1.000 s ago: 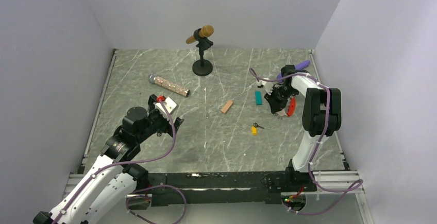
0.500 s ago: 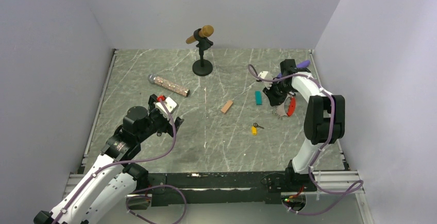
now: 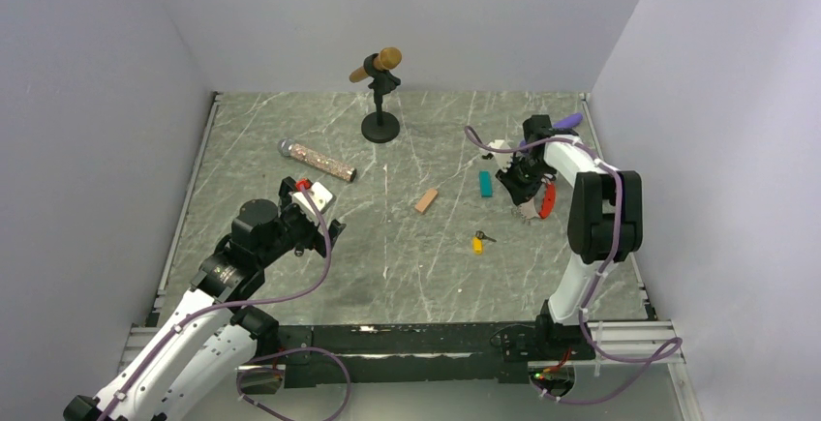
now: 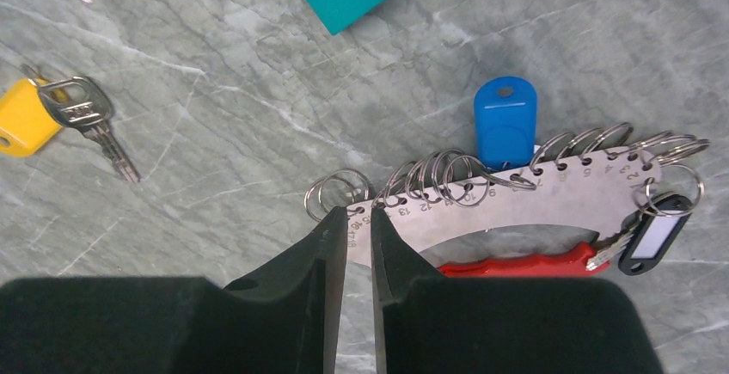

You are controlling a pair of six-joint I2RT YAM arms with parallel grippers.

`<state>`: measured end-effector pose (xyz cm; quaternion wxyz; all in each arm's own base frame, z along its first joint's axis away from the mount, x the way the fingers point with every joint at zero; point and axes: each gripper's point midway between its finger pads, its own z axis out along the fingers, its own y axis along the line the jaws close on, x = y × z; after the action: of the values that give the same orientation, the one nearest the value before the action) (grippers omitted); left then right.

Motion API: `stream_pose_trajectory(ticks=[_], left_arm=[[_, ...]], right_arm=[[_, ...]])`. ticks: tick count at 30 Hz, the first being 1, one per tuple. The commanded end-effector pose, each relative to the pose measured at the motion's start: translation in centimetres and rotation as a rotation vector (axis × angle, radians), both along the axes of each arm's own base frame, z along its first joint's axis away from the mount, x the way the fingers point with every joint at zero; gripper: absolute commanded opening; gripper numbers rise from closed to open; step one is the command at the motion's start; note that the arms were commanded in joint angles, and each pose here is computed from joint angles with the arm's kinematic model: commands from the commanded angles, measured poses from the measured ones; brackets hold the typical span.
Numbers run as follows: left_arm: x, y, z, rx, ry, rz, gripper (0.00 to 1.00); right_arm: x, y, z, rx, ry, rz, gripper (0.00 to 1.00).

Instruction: Put the keys on the keyring

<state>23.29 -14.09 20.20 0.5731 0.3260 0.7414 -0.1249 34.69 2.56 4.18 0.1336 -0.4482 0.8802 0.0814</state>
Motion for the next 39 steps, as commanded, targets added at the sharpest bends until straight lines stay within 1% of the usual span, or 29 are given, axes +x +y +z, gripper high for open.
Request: stream_pose_trajectory(ticks=[1, 11, 17, 29, 36, 39], left_arm=[[0.2, -0.4, 2.3, -0.042, -0.049, -0.012, 0.99], [0.2, -0.3, 2.4, -0.044, -0.051, -0.01, 0.99], [0.2, -0.3, 2.4, -0.044, -0.051, -0.01, 0.99], [0.1, -0.3, 2.5, -0.046, -0.053, -0.011, 0.99], [0.1, -0.3, 2.5, -0.047, -0.054, -0.011, 0.99], [0.2, -0.3, 2.5, -0.045, -0.055, -0.01, 0.99]], right_arm=[[0.3, -0.9, 0.0, -0.046, 0.021, -0.036, 0.21], [0.4, -1.5, -0.8, -0.077, 0.026, -0.056, 0.24], [0.6, -1.3, -1.0, -0.073, 0.024, -0.061, 0.24], [1.3, -1.2, -1.6, -0.085, -0.002, -0.077, 0.21], [1.5, -1.0, -1.8, -0.092, -0.012, -0.08, 0.17], [1.8, -0.9, -1.8, -0.095, -0.017, -0.088, 0.14]])
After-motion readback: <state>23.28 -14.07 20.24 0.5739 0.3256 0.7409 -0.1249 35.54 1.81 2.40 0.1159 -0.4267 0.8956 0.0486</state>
